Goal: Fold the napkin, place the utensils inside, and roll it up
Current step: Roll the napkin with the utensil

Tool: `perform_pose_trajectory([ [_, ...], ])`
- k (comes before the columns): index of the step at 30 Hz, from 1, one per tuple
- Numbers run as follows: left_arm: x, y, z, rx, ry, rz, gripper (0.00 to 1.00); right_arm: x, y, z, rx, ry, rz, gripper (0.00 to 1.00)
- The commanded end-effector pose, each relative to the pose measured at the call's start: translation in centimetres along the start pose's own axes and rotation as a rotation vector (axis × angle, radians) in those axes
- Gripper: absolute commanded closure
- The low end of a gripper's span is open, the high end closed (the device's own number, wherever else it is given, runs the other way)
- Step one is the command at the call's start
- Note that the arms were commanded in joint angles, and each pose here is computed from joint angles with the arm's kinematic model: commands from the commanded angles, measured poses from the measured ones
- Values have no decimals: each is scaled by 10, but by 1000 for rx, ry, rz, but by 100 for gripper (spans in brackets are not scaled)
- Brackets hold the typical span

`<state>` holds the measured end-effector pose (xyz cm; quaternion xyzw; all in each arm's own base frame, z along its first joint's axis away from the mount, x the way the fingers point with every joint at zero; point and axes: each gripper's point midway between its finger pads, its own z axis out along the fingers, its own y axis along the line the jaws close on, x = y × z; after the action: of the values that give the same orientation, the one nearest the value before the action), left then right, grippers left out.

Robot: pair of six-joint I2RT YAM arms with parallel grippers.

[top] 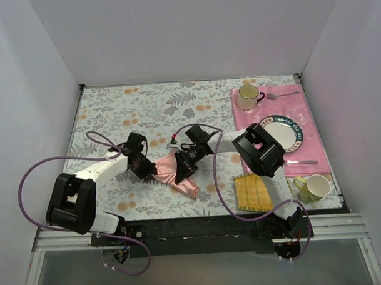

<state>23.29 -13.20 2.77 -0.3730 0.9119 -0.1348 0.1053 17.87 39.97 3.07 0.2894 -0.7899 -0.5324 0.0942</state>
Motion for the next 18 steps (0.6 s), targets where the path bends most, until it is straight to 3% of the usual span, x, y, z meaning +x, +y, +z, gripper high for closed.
perform_pose_trajectory([
  [1, 1, 3, 1, -81, 59, 124, 95, -4, -13, -22, 234, 28, -118, 73],
  [8, 10, 11, 9, -144, 150, 178, 100, -34, 16, -54, 413, -15, -368, 48],
  [18, 7, 0, 11, -147, 170, 189, 100, -4, 37, -49, 388, -15, -419, 40],
])
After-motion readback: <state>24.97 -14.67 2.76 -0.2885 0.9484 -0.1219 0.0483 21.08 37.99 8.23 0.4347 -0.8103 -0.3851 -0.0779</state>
